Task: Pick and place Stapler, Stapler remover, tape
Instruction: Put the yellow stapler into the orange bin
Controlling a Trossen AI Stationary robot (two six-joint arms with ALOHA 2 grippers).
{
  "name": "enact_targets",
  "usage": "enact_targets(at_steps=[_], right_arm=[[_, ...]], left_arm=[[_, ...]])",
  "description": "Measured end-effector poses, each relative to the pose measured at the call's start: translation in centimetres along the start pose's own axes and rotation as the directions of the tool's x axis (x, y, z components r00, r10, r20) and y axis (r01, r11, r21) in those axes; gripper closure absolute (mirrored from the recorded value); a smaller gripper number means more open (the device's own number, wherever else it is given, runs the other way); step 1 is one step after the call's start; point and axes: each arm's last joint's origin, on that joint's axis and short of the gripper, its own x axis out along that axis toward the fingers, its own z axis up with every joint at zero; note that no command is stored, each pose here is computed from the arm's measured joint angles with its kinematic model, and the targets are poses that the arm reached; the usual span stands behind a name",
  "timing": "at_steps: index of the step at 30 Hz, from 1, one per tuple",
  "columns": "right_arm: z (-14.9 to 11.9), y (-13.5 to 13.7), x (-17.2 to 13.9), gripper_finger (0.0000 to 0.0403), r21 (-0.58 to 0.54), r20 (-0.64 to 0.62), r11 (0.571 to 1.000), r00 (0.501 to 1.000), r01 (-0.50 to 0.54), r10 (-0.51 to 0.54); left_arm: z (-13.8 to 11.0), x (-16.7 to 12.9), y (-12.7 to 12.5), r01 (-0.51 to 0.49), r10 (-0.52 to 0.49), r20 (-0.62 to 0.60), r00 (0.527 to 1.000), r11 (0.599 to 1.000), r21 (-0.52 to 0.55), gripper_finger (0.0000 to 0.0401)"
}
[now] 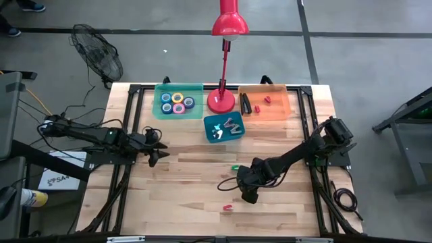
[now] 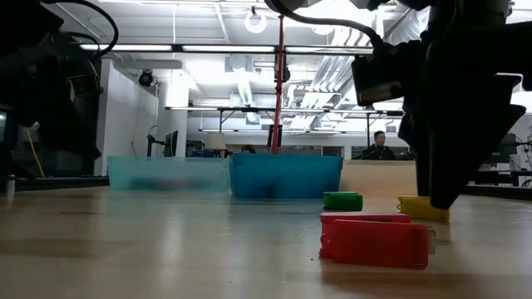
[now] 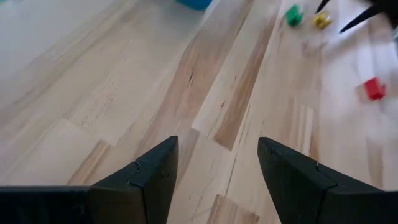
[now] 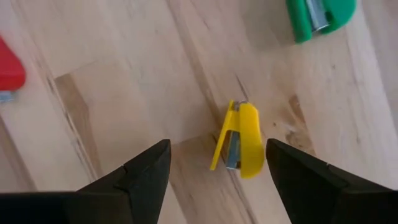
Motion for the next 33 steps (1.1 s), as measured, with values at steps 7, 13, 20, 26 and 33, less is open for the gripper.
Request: enact_targets(at_steps=[7, 13, 20, 26, 33], right_arm=[[-0.1, -0.2, 0.0, 0.0149, -0.002, 0.011, 0.999, 0.999, 0.034, -0.034], [-0.1, -0.3, 0.0, 0.0149, -0.003, 0.006, 0.999, 0.999, 0.045, -0.045], [-0.1, -0.3, 0.2, 0.0162, -0.004, 0.005, 0.999, 0.999, 0.053, -0.053], [-0.4, -0.2, 0.9, 0.0188, -0.013, -0.008, 0.998, 0.998, 0.068, -0.068], [-0.7, 0.0, 0.9, 0.0223, -0.029, -0.01, 0.995, 0.995, 0.095, -0.095]], left_arm=[[0.3, -0.8, 0.0, 0.054, -0.057, 0.091, 0.994, 0.998, 0.039, 0.0184], [0.7, -2.0, 0.0, 0.107, -0.136, 0.197, 0.971, 0.983, 0.152, 0.0184], [0.8, -2.8, 0.2, 0.113, -0.165, 0.254, 0.953, 0.971, 0.209, 0.0184], [0.8, -2.8, 0.2, 0.096, -0.151, 0.26, 0.954, 0.972, 0.214, 0.0184], [0.8, -2.8, 0.2, 0.109, -0.163, 0.25, 0.955, 0.97, 0.216, 0.0184]])
